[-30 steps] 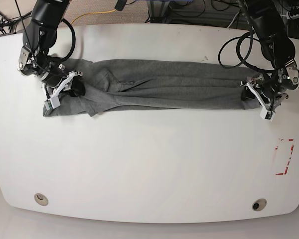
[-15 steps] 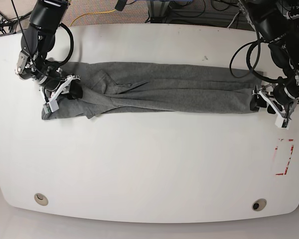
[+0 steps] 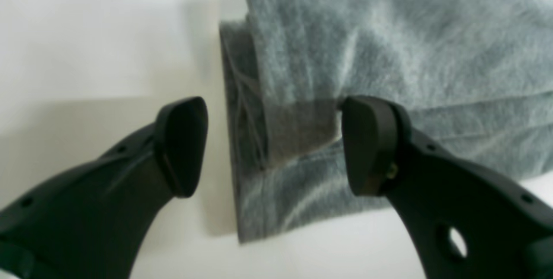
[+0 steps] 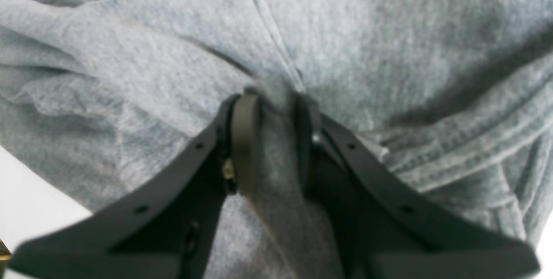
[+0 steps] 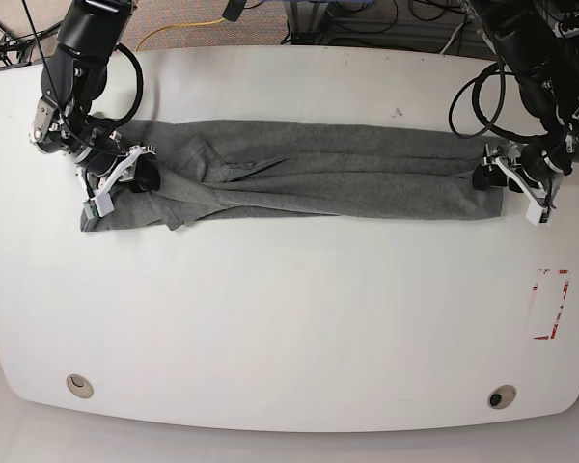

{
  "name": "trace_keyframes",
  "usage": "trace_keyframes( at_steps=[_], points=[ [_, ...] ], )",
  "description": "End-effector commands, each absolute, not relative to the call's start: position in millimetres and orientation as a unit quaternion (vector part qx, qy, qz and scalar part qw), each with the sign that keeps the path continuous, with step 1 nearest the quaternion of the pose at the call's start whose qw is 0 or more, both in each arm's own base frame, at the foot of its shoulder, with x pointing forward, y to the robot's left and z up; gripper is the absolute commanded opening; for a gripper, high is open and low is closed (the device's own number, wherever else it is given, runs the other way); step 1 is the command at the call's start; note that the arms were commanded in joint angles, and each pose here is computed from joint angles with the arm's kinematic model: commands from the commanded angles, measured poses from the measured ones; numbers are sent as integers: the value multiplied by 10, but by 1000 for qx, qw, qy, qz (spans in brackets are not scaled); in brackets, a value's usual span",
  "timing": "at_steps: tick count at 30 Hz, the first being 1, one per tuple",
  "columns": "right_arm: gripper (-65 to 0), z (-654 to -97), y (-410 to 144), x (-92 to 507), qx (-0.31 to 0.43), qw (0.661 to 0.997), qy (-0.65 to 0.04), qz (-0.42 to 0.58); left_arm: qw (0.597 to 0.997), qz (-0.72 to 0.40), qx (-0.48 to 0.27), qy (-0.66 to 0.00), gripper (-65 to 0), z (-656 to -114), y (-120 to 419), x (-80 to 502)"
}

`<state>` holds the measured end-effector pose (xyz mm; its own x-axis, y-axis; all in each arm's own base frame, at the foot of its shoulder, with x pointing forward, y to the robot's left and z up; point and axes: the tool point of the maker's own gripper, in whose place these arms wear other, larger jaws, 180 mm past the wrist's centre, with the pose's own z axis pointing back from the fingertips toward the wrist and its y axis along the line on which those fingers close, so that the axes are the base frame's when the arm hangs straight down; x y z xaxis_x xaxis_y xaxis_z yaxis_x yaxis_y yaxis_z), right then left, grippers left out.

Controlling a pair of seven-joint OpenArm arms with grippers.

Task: Fold the T-shirt properly
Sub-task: 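Regrasp the folded strip ends with both grippers and straighten it, then carry the left gripper's end toward the right gripper, folding the strip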

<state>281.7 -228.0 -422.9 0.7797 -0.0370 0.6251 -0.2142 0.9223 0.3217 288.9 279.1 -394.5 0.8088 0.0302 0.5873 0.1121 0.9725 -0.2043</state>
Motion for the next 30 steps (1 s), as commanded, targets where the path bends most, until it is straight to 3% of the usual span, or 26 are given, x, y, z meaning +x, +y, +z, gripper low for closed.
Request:
trace_keyframes(
  at_steps=[1,11,14,17,18,26,30],
  points=[
    [-509,-4384,-2432,2650,155,947,-277,51,936,-17,-122,-330,-196,-3875,2812,2986],
    [-510,-4378,-2431,2657,155,947,-278,51,935,-9,-153,-319,-219,-4018,2587,2959],
    [-510,-4374,-2431,2664,155,946,-279,51,938,-23,-158,-308,-393,-4068,2495,2934],
    [-510,-4373,-2435,2664,155,946,-279,50,938,-26,-159,-306,-622,-4079,2469,2931],
    [-510,-4373,-2435,2664,155,946,-279,50,937,-25,-163,-307,-644,-4083,2441,2933],
    [-512,-4375,-2435,2660,155,946,-279,50,921,-73,-111,-365,-632,-3612,2433,3005],
    [-512,-4375,-2435,2660,155,946,-279,50,911,-141,-98,-375,-629,-3377,2113,3060]
  ],
)
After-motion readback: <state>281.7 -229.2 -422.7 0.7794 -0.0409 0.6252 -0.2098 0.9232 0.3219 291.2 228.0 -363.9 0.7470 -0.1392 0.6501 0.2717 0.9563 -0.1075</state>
